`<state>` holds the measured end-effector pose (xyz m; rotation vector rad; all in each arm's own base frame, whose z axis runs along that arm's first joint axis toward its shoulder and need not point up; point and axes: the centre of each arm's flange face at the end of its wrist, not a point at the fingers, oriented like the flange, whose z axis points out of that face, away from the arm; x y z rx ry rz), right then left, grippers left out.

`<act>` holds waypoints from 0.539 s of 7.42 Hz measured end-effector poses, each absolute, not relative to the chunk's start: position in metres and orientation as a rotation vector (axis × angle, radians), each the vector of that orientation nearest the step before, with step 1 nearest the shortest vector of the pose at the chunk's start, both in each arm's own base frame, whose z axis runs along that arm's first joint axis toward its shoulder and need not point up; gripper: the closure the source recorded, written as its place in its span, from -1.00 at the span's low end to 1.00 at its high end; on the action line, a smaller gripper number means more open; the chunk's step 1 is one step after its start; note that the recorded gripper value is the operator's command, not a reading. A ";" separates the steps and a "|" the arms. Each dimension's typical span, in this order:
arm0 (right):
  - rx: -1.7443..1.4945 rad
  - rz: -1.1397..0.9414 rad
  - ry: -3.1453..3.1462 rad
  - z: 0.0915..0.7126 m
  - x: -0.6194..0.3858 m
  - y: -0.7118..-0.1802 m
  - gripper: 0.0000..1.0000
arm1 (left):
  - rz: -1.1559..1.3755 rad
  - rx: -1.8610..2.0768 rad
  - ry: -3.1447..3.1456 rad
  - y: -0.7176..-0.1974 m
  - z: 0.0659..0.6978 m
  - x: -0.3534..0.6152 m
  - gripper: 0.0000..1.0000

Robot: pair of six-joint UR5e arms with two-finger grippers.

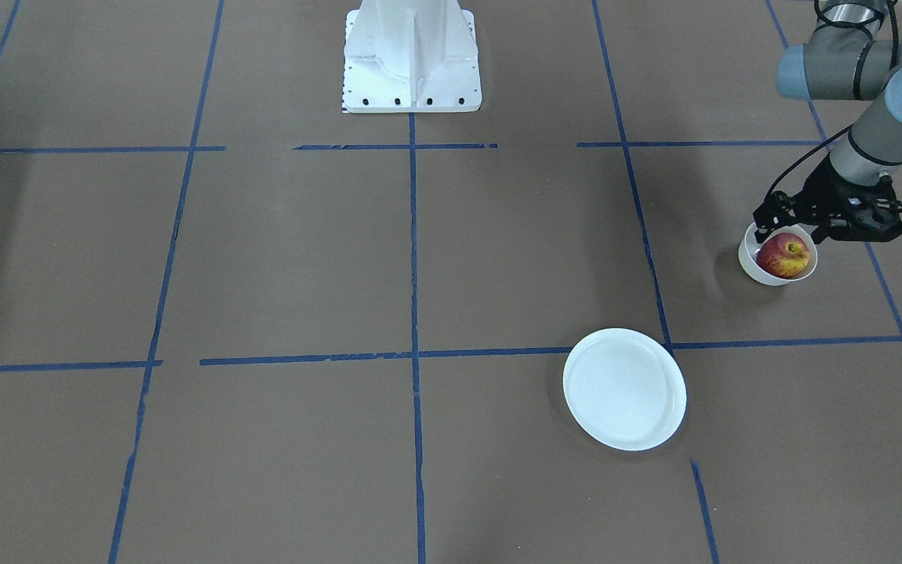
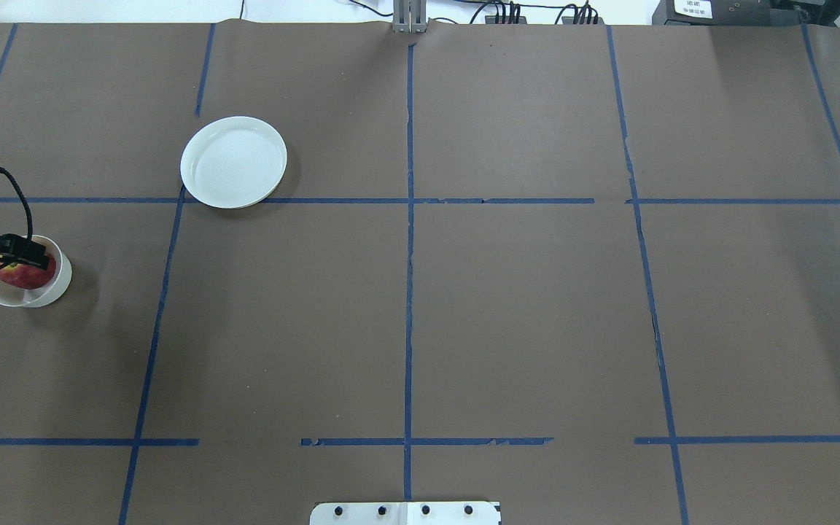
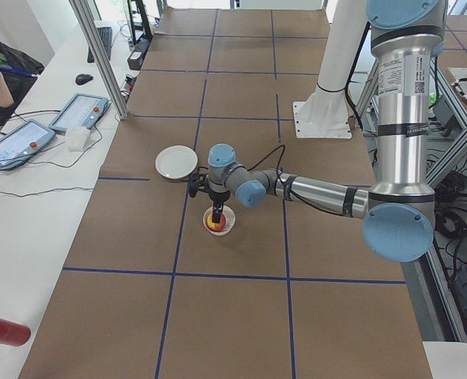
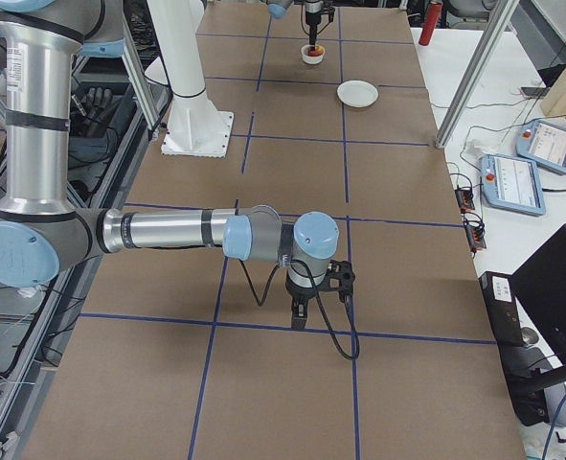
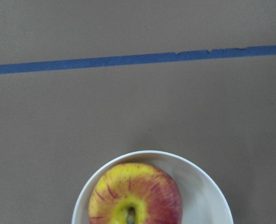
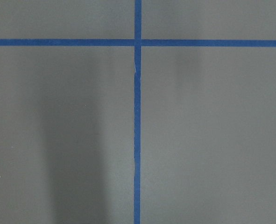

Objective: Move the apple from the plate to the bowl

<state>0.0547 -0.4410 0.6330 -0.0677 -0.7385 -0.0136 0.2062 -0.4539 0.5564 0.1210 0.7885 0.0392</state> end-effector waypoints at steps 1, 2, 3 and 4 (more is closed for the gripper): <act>-0.068 -0.014 -0.738 0.633 0.055 -0.441 -1.00 | 0.071 0.142 0.787 -0.466 0.553 0.187 -1.00; -0.068 -0.014 -0.738 0.633 0.055 -0.441 -1.00 | 0.110 0.178 0.769 -0.487 0.546 0.154 -1.00; -0.068 -0.014 -0.738 0.633 0.055 -0.441 -1.00 | 0.157 0.217 0.754 -0.510 0.537 0.110 -1.00; -0.068 -0.014 -0.738 0.633 0.055 -0.441 -1.00 | 0.205 0.257 0.748 -0.525 0.533 0.064 -1.00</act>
